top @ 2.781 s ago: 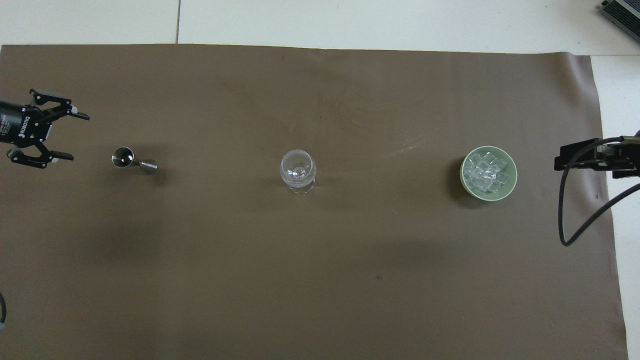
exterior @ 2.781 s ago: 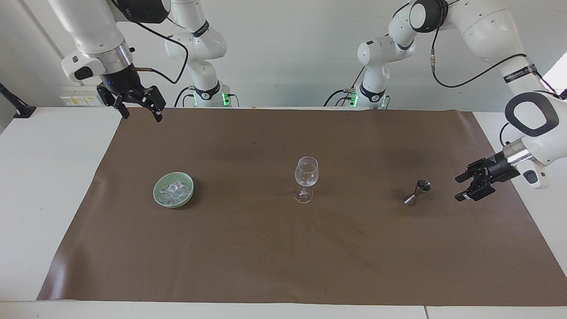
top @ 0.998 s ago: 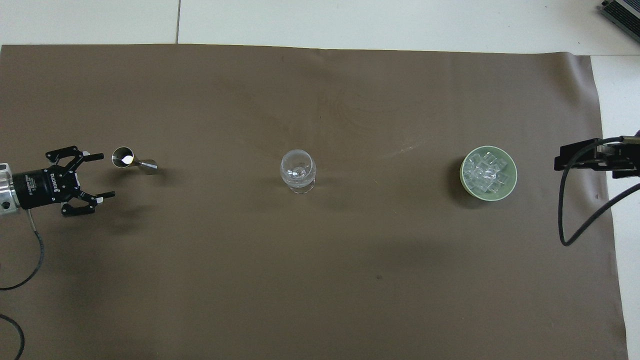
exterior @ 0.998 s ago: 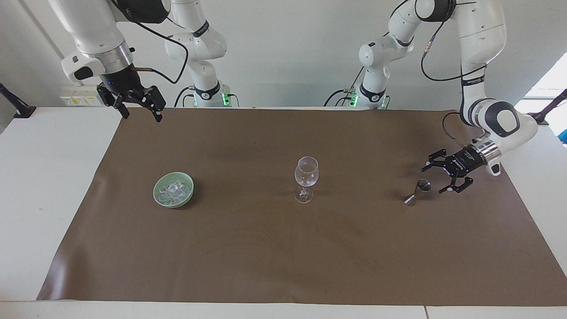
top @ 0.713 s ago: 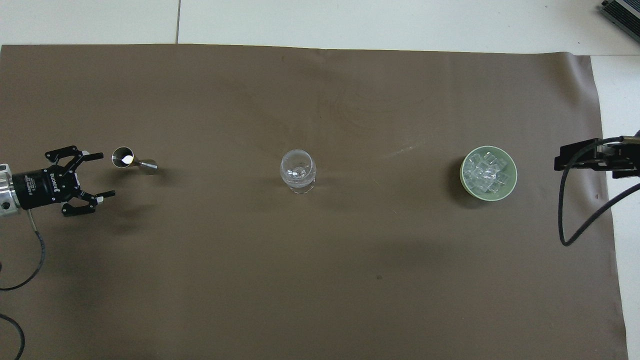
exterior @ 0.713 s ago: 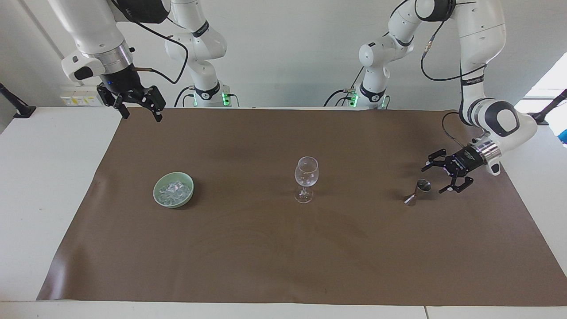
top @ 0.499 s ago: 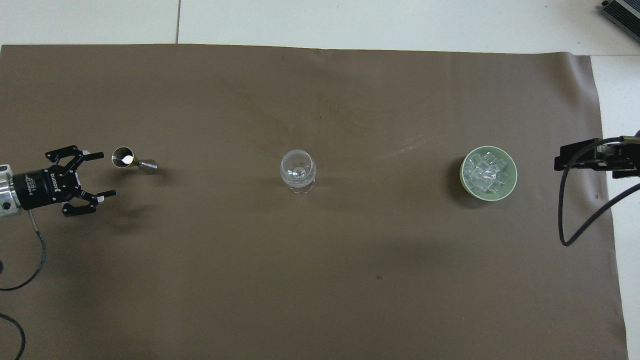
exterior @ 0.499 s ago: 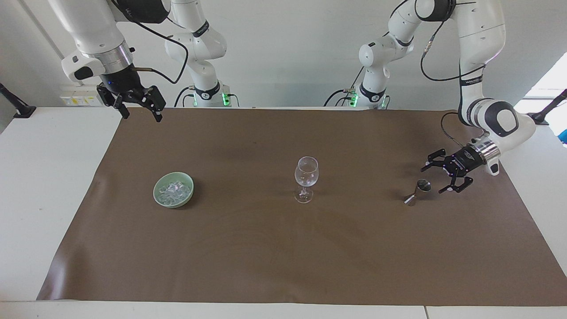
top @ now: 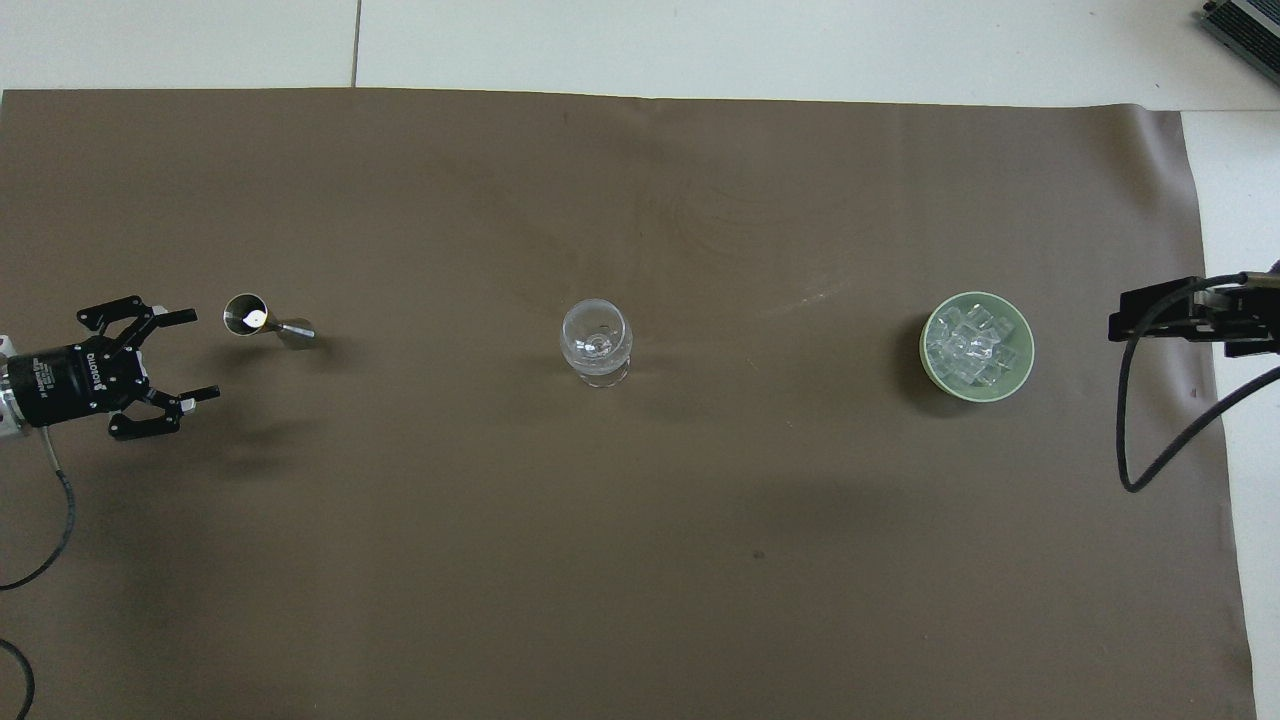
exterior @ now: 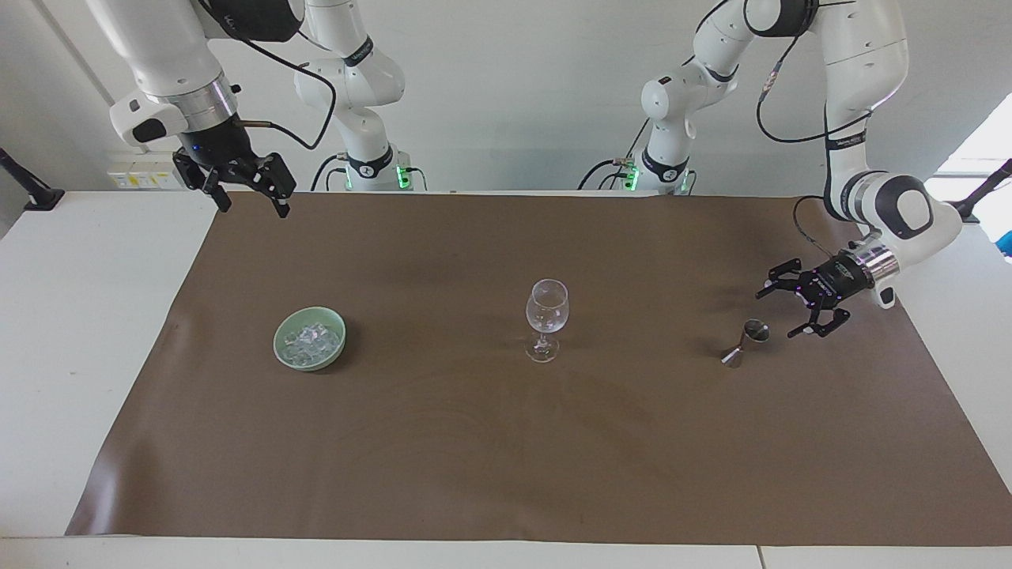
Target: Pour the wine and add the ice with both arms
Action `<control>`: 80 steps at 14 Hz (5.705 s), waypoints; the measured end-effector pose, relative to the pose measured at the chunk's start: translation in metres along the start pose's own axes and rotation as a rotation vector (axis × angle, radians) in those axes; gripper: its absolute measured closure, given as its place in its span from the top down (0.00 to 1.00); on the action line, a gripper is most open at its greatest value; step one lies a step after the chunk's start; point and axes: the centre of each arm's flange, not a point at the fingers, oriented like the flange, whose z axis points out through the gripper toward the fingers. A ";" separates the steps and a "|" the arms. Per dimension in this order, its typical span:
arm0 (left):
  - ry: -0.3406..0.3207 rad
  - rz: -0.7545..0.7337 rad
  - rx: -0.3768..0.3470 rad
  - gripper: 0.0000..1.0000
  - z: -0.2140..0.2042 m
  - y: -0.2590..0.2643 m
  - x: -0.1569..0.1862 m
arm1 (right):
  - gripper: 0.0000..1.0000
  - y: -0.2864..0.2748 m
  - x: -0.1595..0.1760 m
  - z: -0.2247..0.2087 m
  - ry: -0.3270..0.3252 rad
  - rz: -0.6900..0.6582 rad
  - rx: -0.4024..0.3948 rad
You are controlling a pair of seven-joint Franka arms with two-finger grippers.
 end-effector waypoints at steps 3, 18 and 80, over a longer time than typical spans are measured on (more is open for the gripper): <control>0.002 -0.003 0.008 1.00 0.016 0.002 0.003 | 1.00 0.000 0.000 0.000 0.000 0.000 0.000; -0.089 0.048 -0.020 1.00 0.074 0.021 0.028 | 1.00 0.000 0.000 0.000 0.000 0.000 0.000; -0.232 -0.040 -0.145 0.90 0.073 0.008 0.053 | 1.00 0.000 0.000 0.000 0.000 0.000 0.000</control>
